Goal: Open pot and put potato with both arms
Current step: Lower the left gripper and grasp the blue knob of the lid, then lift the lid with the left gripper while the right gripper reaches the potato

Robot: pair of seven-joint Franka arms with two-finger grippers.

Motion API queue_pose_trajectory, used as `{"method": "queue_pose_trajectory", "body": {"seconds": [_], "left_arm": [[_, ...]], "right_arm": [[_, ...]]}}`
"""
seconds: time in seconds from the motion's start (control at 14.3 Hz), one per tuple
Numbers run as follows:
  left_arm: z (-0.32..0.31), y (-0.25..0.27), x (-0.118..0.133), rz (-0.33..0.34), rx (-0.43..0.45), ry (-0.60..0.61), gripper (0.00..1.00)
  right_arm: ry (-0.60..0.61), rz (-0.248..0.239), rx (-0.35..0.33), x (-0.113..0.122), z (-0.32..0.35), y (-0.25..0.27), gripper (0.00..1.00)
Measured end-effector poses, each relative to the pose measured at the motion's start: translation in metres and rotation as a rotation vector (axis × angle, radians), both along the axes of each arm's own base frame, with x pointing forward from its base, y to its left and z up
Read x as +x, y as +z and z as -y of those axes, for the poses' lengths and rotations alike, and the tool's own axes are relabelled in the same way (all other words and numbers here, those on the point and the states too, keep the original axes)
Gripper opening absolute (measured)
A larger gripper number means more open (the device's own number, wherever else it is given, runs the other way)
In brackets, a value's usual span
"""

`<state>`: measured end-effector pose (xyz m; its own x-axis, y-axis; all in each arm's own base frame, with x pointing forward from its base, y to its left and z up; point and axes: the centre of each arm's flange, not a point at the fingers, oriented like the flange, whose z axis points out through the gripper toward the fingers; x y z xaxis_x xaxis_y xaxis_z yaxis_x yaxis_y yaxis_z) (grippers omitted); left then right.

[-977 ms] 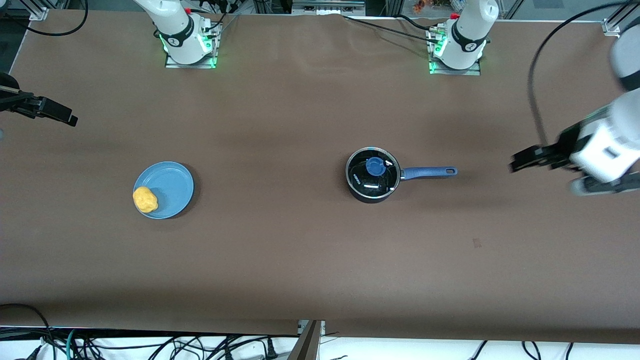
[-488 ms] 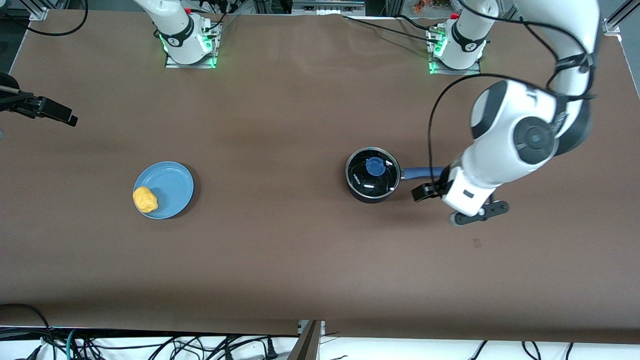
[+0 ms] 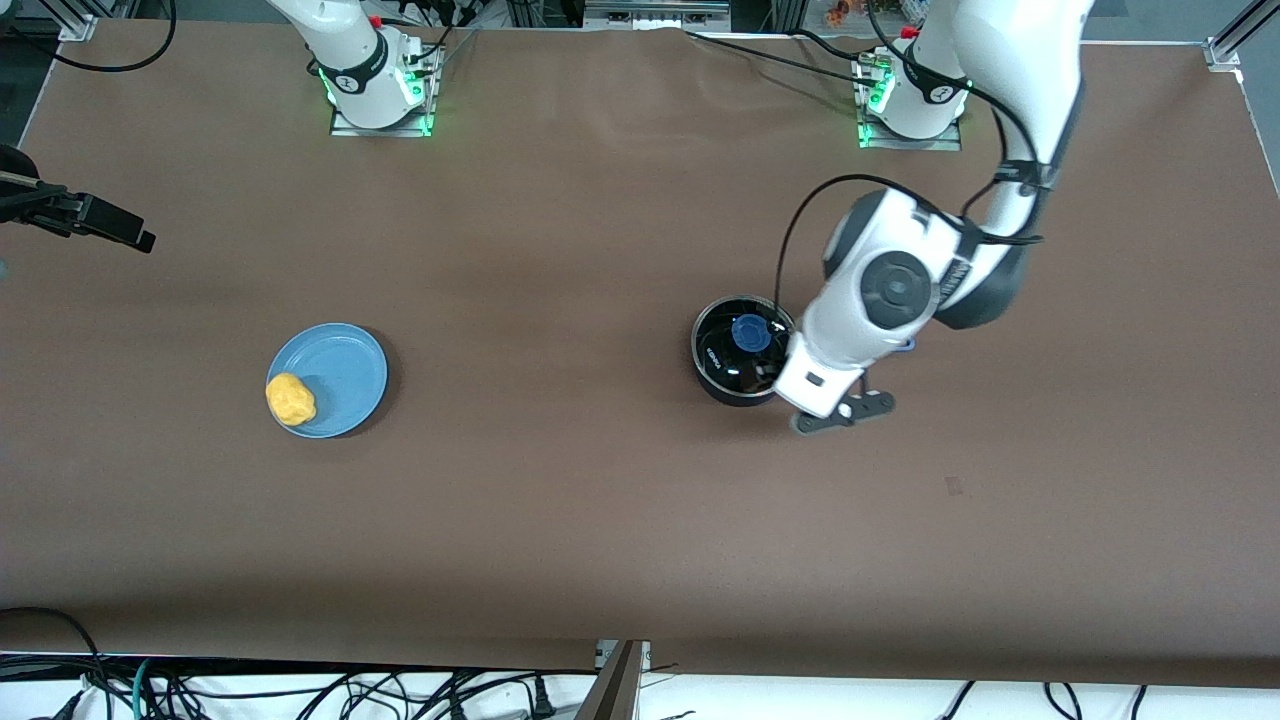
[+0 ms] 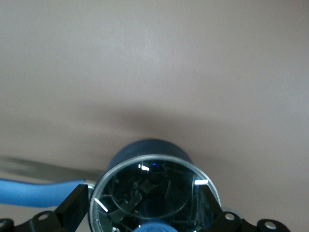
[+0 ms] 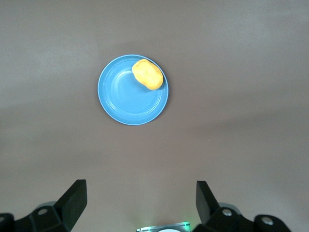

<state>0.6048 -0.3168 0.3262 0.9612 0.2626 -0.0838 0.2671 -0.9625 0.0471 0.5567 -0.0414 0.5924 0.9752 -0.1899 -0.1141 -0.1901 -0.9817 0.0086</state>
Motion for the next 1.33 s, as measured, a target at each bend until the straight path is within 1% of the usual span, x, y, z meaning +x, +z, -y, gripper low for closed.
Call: {"method": "queue_pose_trajectory", "body": {"seconds": [0.14, 0.35, 0.63, 0.84, 0.98, 1.05, 1.12, 1.19, 1.26, 1.33], "left_arm": [[0.017, -0.011, -0.018, -0.011, 0.023, -0.024, 1.0], [0.027, -0.021, -0.034, -0.029, 0.025, -0.05, 1.0], [0.033, -0.039, -0.059, -0.022, 0.014, -0.062, 1.0], [0.036, -0.038, -0.067, -0.025, 0.015, -0.067, 0.99], [0.036, -0.037, -0.068, -0.024, 0.015, -0.068, 0.9], [0.036, -0.037, -0.068, -0.024, 0.015, -0.069, 0.9], [0.036, -0.037, -0.068, -0.024, 0.015, -0.069, 0.83], [0.036, -0.037, -0.069, -0.024, 0.017, -0.07, 0.73], [0.036, -0.038, -0.069, -0.023, 0.019, -0.073, 0.69], [0.036, -0.038, -0.069, -0.017, 0.029, -0.084, 0.69]], "right_arm": [[0.005, 0.001, 0.003, 0.0, -0.003, 0.0, 1.0], [0.031, 0.0, 0.005, 0.001, -0.018, 0.0, 1.0], [0.033, -0.001, 0.005, 0.001, -0.018, 0.0, 1.0], [0.031, -0.001, 0.005, 0.001, -0.018, 0.0, 1.0], [0.03, -0.001, 0.005, 0.001, -0.017, 0.0, 1.0], [0.03, -0.001, 0.005, 0.001, -0.017, 0.0, 1.0], [0.03, -0.001, 0.005, 0.001, -0.017, 0.0, 1.0], [0.03, -0.001, 0.005, 0.001, -0.017, 0.0, 1.0], [0.03, -0.001, 0.005, 0.001, -0.017, 0.0, 1.0], [0.029, -0.001, 0.005, 0.001, -0.017, 0.0, 1.0]]}}
